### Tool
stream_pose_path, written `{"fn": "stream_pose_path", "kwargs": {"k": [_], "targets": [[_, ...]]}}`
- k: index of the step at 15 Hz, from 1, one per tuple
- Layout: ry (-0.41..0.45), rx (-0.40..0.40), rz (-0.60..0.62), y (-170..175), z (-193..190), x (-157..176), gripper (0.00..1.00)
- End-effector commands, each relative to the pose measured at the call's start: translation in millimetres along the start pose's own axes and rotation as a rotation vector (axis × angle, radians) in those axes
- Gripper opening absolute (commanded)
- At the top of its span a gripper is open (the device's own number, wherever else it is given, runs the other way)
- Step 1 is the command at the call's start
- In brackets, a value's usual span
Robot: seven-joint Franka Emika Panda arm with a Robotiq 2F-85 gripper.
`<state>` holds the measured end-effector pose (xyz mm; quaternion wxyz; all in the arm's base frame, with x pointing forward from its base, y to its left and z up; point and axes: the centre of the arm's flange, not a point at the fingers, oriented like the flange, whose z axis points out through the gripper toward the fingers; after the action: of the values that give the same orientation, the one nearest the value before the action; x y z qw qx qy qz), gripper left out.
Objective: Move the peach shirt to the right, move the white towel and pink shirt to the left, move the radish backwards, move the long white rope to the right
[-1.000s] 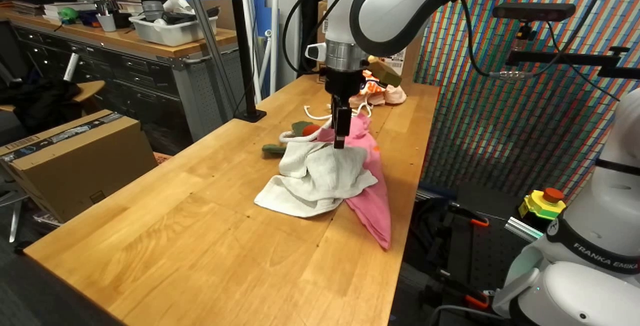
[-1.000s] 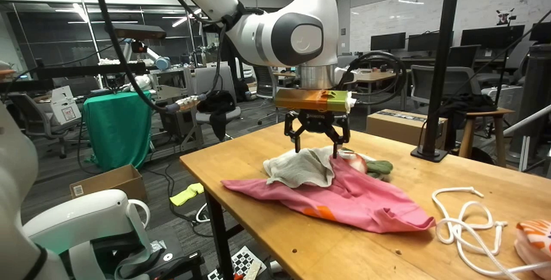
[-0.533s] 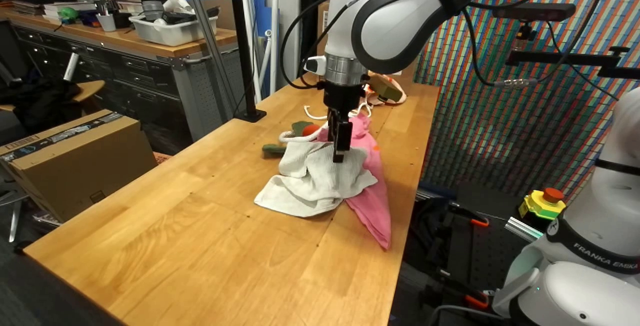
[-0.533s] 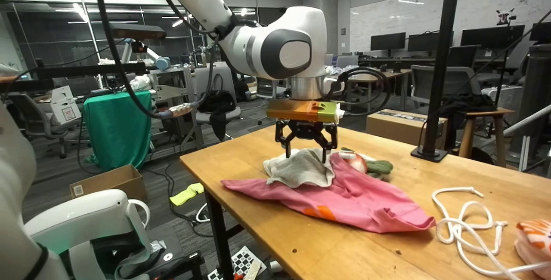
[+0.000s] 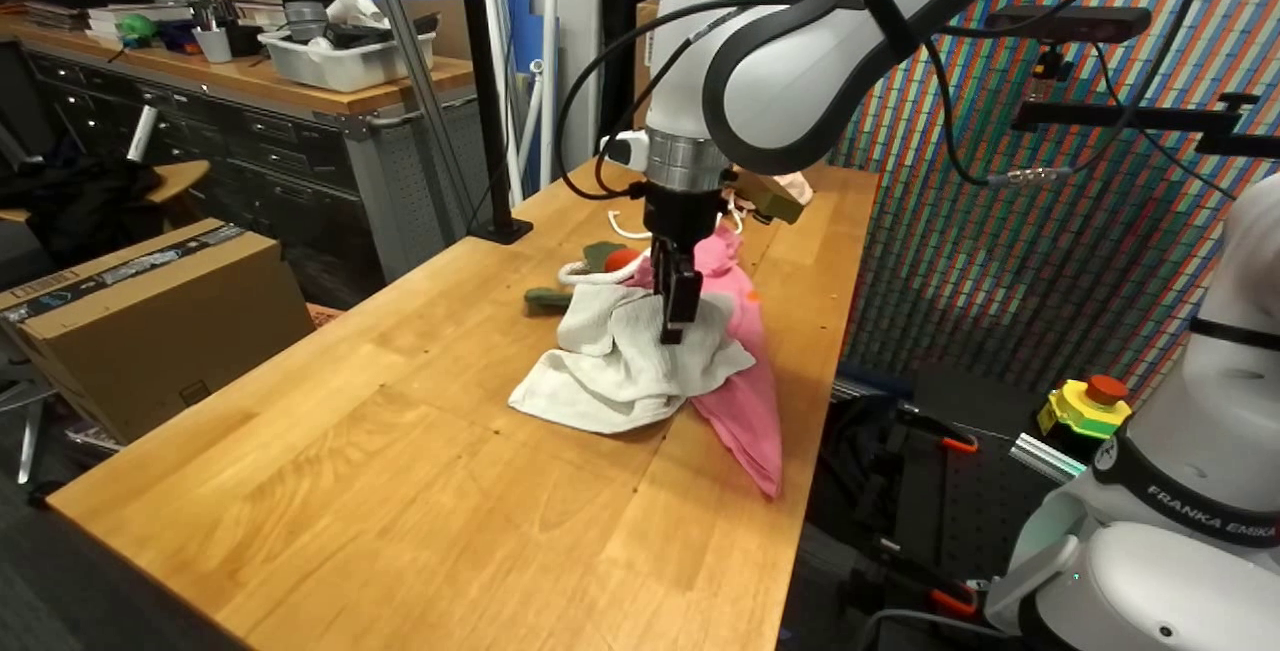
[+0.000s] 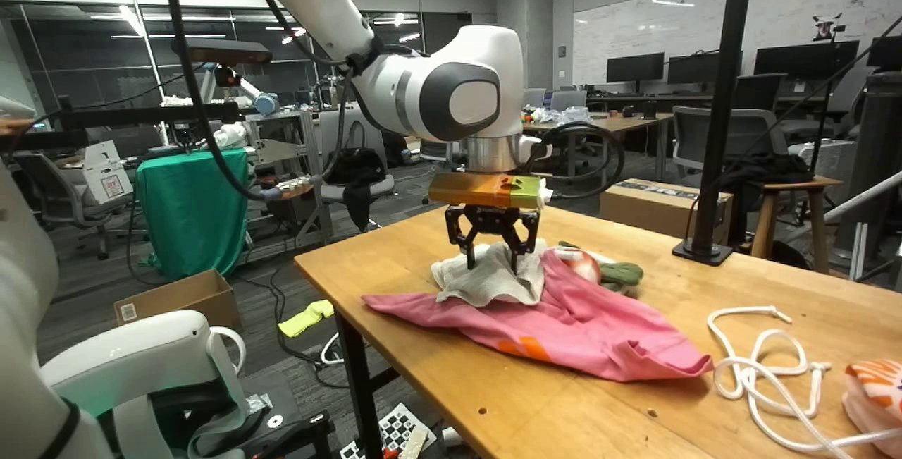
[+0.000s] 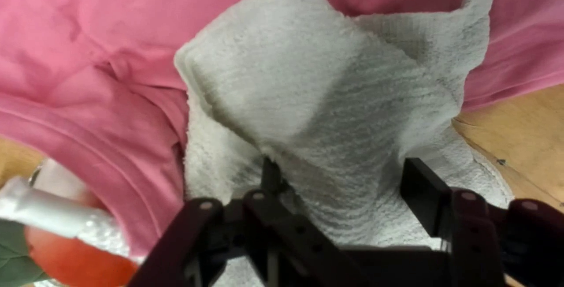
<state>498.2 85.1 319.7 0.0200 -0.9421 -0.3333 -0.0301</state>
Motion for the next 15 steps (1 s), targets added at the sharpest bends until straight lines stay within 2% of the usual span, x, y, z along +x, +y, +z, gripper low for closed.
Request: {"fn": "stream_pose_path", "kwargs": {"k": [1, 5, 6, 9, 10, 15], "targets": [[0.032, 0.000, -0.007, -7, -6, 2, 0.42], [0.034, 0.000, -0.011, -8, -11, 5, 0.11], [0.037, 0.003, -0.013, -9, -13, 5, 0.08], [0.052, 0.014, -0.014, -12, -20, 8, 0.04], [0.060, 0.019, -0.012, -13, -23, 10, 0.07], [0.064, 0.029, -0.019, -21, -42, 20, 0.07]]}}
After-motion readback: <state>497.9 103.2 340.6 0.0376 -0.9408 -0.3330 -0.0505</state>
